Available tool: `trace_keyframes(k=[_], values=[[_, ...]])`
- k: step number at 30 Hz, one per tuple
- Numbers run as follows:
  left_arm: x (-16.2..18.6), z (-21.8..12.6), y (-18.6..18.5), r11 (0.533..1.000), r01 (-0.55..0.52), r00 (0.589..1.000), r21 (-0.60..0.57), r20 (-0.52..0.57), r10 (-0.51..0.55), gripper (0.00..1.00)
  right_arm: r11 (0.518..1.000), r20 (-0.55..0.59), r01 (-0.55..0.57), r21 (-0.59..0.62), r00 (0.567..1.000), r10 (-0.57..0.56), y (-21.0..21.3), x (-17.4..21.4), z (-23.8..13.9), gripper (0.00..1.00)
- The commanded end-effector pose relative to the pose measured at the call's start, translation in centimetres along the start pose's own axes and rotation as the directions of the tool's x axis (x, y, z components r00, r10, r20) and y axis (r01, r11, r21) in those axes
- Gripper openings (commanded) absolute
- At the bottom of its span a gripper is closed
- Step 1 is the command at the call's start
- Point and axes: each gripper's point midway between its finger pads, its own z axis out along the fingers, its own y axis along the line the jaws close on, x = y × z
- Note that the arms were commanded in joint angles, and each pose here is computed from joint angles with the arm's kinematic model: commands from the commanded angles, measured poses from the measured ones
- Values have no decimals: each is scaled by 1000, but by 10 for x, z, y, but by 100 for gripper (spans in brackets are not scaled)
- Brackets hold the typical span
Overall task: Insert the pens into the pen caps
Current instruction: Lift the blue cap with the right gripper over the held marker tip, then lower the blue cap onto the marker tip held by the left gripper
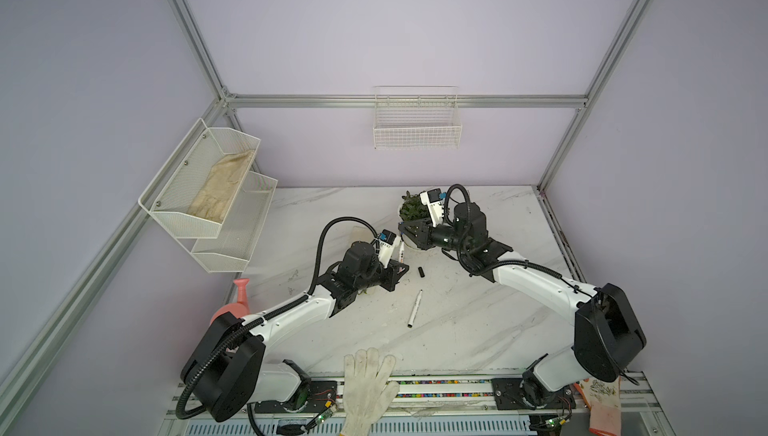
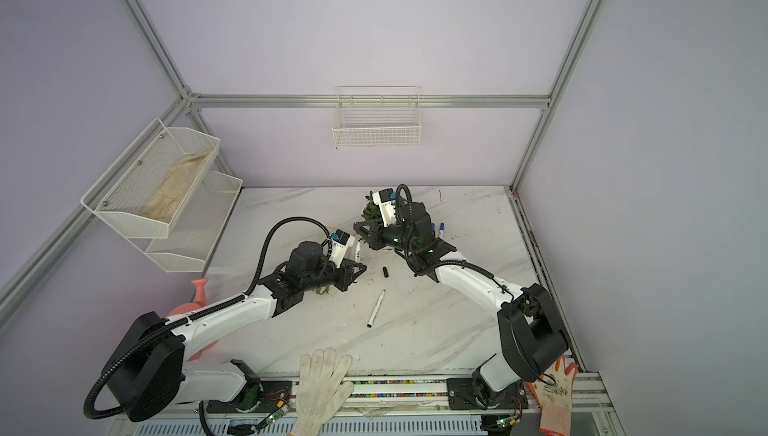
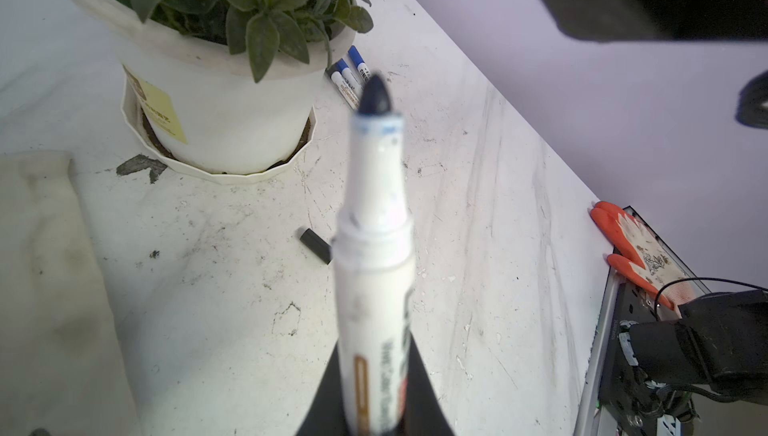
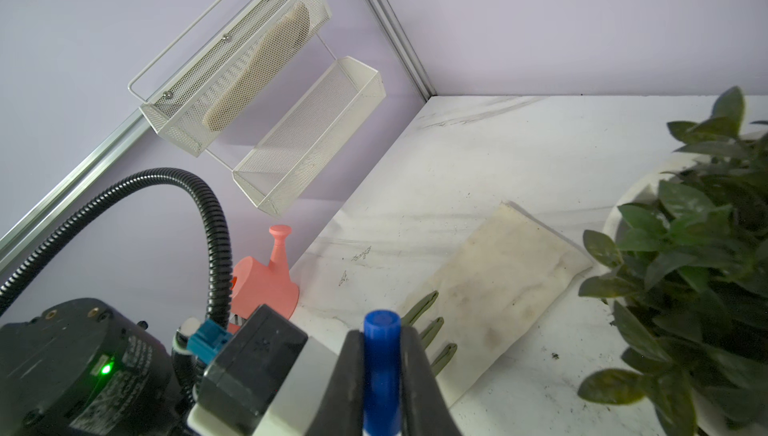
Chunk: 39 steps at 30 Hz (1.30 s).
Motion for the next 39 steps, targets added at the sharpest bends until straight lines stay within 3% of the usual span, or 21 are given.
trace_keyframes(k=[1, 33, 39], values=[[-52, -8, -23, 997, -48, 990, 57, 136, 40, 0, 1000, 2, 0, -31, 1000, 0, 1, -3, 2, 0], [-80, -7, -29, 994, -17, 972, 104, 233, -8, 0, 995, -49, -10, -96, 999, 6, 7, 3, -8, 0], [-75, -3, -31, 992, -4, 977, 127, 210, -23, 0, 996, -10, 4, -92, 1000, -5, 6, -10, -13, 0]])
